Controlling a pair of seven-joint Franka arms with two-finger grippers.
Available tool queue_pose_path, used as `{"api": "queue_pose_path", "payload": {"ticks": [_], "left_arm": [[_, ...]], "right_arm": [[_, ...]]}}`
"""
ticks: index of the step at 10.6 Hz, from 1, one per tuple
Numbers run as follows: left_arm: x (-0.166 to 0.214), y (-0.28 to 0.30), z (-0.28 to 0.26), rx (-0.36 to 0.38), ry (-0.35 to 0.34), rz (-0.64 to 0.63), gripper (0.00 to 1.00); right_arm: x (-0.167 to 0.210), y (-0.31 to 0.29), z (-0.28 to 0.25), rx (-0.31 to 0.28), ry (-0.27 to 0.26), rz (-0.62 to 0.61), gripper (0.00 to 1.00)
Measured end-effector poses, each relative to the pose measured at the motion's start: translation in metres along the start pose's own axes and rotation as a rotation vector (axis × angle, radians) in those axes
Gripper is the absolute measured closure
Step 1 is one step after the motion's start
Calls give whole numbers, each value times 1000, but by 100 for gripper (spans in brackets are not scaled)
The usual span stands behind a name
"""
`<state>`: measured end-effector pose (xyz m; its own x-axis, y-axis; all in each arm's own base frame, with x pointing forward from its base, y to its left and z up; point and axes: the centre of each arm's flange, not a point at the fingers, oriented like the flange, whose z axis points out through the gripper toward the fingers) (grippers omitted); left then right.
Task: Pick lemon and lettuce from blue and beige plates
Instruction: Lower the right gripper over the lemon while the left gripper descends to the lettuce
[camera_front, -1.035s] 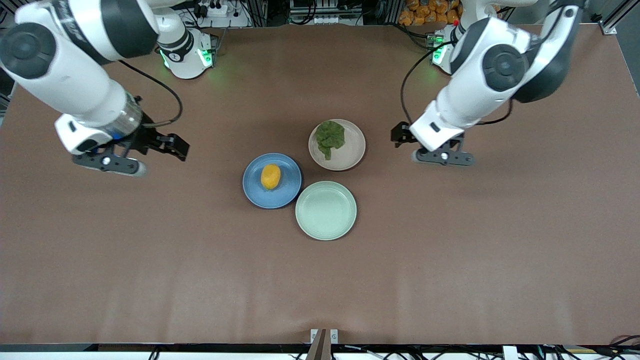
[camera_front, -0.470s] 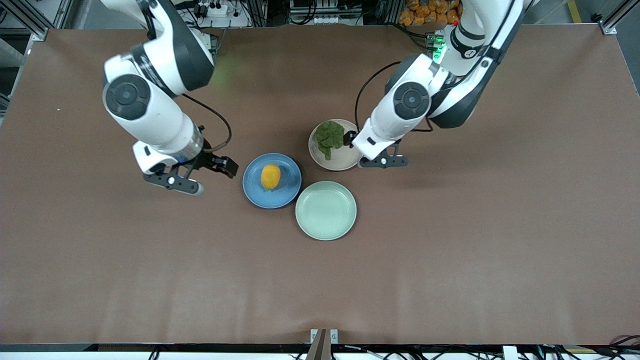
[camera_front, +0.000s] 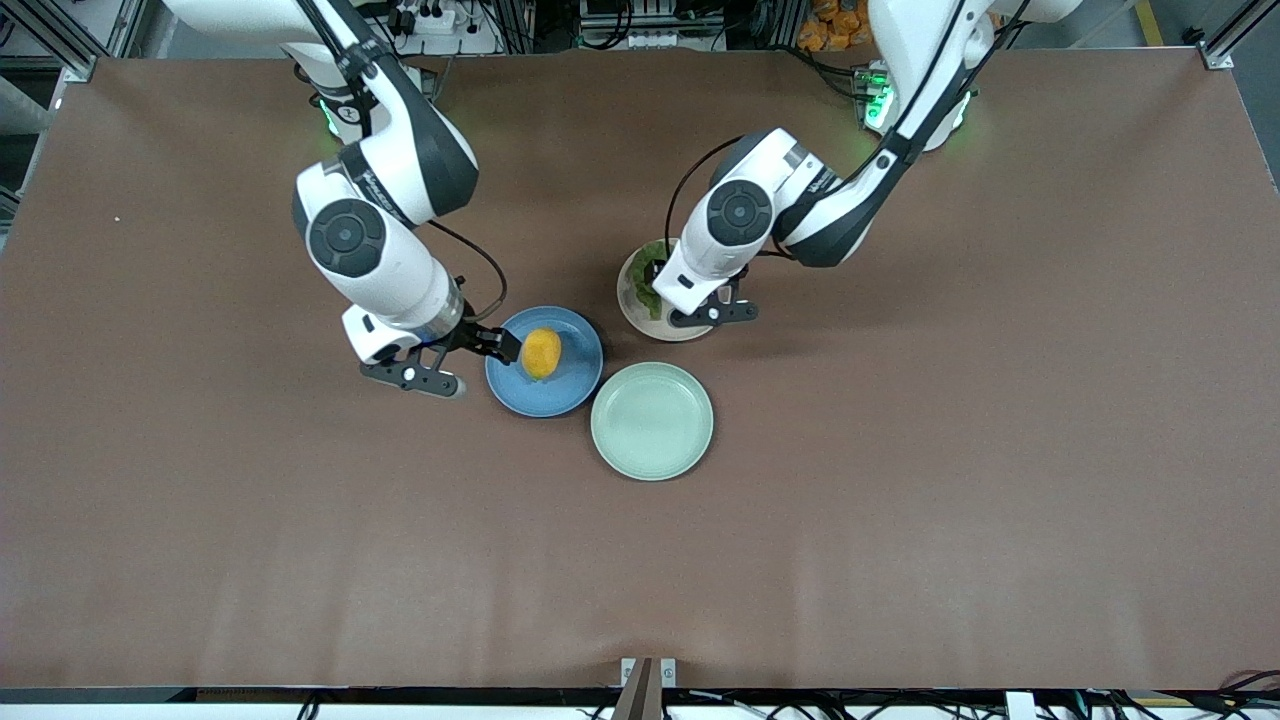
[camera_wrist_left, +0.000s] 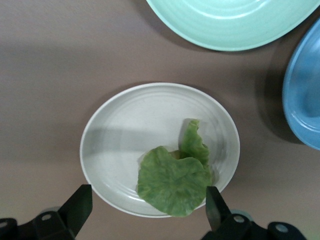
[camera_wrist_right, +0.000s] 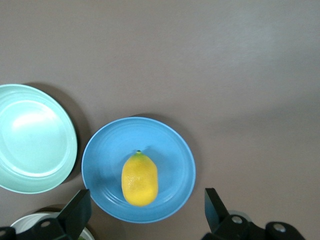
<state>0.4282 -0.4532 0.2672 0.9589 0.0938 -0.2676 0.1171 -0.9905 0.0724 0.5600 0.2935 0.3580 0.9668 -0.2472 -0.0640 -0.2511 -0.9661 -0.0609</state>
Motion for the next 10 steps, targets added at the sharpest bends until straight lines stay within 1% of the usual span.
{"api": "queue_pose_path", "payload": {"ticks": [2,3,5,6,7,9,10], "left_arm": [[-4,9,25,7,-16,14,0],[-7,14,36,15,-20,26,0],[-10,21,54,42,-12,32,0],[-10,24,62,58,-6,33,0],[-12,27,72,71,-9,36,0],[-14,31,83,77,-20,42,0],[-14,33,86,78,-23,43,0]], "right_arm": [[-7,-10,26,4,-11,-19,0],[-10,-13,37,-15,-14,-20,0],[-19,-23,60,-58,1,-14,0],[-22,-27,71,-63,3,-11,0],[-24,-29,82,-59,7,-8,0],[-30,-29,102,-29,30,-6,0],[-37,-27,113,-29,36,-5,0]]}}
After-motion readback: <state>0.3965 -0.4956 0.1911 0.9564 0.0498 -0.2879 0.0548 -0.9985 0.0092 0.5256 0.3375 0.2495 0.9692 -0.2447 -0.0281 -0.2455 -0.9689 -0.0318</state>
